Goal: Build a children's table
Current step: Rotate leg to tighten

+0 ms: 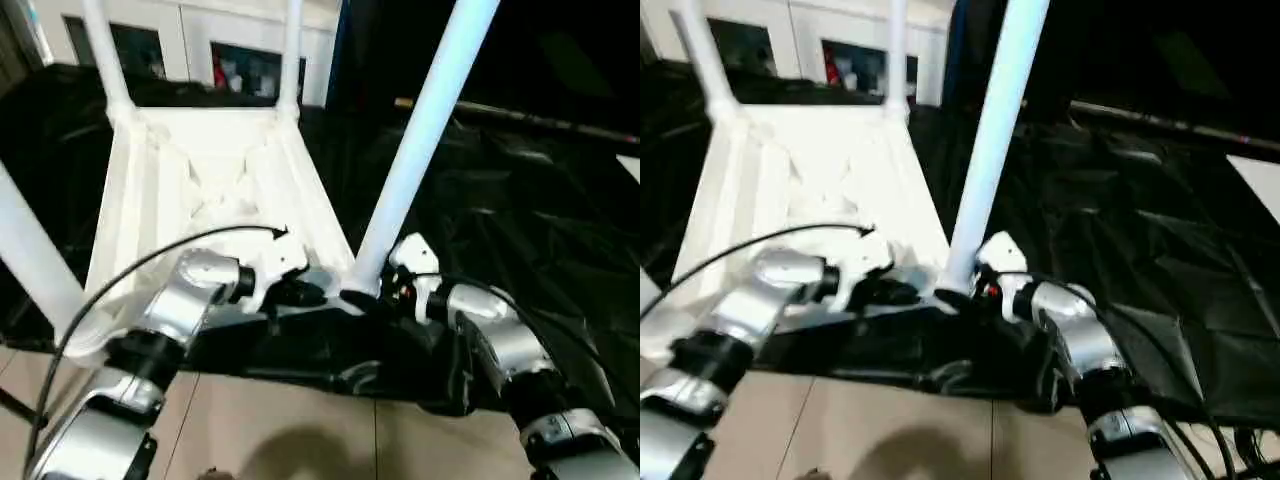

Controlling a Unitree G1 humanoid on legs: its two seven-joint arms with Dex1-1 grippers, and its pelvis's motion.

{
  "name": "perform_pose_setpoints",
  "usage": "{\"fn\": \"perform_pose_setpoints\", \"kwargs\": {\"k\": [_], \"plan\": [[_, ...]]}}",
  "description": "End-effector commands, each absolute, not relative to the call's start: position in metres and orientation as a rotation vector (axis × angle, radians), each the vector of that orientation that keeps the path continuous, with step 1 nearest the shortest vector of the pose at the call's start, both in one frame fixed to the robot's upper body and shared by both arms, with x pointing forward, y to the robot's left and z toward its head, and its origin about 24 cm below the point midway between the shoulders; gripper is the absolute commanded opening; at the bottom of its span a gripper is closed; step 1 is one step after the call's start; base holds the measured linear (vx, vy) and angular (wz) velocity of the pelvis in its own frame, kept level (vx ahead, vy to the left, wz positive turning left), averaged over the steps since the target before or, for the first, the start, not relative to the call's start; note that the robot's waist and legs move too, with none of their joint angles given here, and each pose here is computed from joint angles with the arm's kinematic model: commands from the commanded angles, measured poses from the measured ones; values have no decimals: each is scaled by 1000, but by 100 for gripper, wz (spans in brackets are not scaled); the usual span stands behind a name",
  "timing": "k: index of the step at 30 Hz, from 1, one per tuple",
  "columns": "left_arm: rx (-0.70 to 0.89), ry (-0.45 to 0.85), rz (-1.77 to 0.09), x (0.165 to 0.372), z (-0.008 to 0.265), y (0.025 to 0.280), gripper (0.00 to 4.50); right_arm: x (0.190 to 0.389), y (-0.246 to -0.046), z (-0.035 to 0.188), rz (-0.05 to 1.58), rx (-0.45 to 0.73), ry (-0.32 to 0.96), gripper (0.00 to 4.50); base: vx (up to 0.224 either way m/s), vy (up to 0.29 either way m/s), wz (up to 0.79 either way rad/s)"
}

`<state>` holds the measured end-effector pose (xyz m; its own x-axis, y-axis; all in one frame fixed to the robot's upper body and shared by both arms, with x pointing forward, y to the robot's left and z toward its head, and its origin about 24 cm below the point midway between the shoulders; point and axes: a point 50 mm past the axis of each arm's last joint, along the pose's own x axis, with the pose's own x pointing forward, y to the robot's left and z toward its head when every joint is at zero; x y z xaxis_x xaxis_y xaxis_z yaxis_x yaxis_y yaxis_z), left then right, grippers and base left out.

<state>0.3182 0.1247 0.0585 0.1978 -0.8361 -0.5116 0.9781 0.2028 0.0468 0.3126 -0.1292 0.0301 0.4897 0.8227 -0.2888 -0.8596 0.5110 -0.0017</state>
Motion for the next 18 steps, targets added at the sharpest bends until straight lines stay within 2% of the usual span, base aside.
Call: {"fn": "perform_pose_setpoints", "kwargs": {"k": [1,3,13,18], "plan": [[313,383,-1385,310,58,119,0,311,-138,32,1036,-130,264,375,0,0,0],[307,385,-1391,309,58,121,0,309,-137,32,1053,-119,259,375,0,0,0],[288,399,-1400,305,58,123,0,304,-135,29,1094,-85,262,291,0,0,0],[276,417,-1397,302,54,121,0,303,-132,28,1086,-54,255,278,0,0,0]]}}
